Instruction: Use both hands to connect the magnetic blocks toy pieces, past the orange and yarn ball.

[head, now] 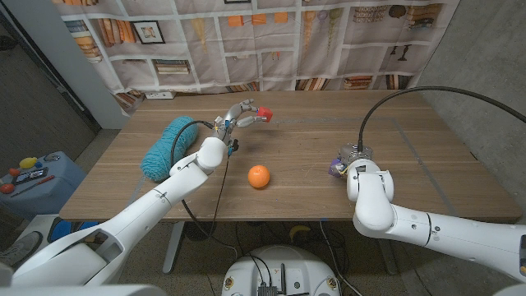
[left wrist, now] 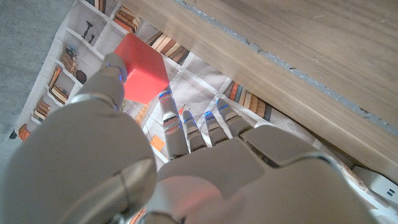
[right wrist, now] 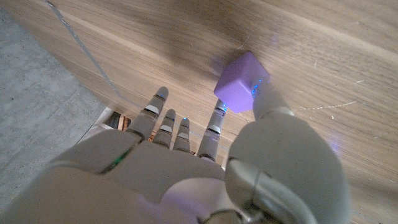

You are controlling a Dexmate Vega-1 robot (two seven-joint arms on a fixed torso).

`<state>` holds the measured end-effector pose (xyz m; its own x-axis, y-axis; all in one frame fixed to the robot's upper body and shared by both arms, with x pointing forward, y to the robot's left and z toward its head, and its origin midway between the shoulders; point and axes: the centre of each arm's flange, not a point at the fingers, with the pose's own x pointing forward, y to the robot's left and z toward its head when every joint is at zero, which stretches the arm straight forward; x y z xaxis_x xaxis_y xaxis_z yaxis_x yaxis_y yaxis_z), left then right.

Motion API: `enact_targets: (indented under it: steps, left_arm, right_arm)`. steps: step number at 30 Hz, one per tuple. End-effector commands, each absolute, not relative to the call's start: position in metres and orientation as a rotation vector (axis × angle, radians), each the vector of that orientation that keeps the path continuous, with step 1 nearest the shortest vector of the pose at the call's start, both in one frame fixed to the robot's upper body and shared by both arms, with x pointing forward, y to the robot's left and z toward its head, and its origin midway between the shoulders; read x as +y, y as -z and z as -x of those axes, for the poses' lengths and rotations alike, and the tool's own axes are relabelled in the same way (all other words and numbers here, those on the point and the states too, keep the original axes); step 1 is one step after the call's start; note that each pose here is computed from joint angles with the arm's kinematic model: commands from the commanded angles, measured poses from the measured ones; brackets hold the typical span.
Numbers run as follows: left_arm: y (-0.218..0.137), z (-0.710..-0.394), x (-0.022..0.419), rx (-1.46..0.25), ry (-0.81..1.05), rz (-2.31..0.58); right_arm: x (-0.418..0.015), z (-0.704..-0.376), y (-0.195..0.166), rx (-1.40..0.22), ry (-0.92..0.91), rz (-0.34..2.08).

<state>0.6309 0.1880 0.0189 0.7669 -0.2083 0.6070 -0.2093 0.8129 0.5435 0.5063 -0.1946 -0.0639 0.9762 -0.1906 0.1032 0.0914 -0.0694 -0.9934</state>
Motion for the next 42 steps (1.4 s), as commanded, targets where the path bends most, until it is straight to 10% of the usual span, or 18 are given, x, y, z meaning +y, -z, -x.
enact_targets:
  steps: [1, 42]
  left_arm:
    - [-0.017, -0.63, 0.188, -0.707, 0.003, -0.635]
    - [-0.012, -0.626, 0.185, -0.699, 0.022, -0.629]
  right_arm:
    - [-0.193, -0.504, 0.065, 0.044, 0.276, 1.616]
    - [-0.212, -0.491, 0.061, -0.136, 0.295, 1.404]
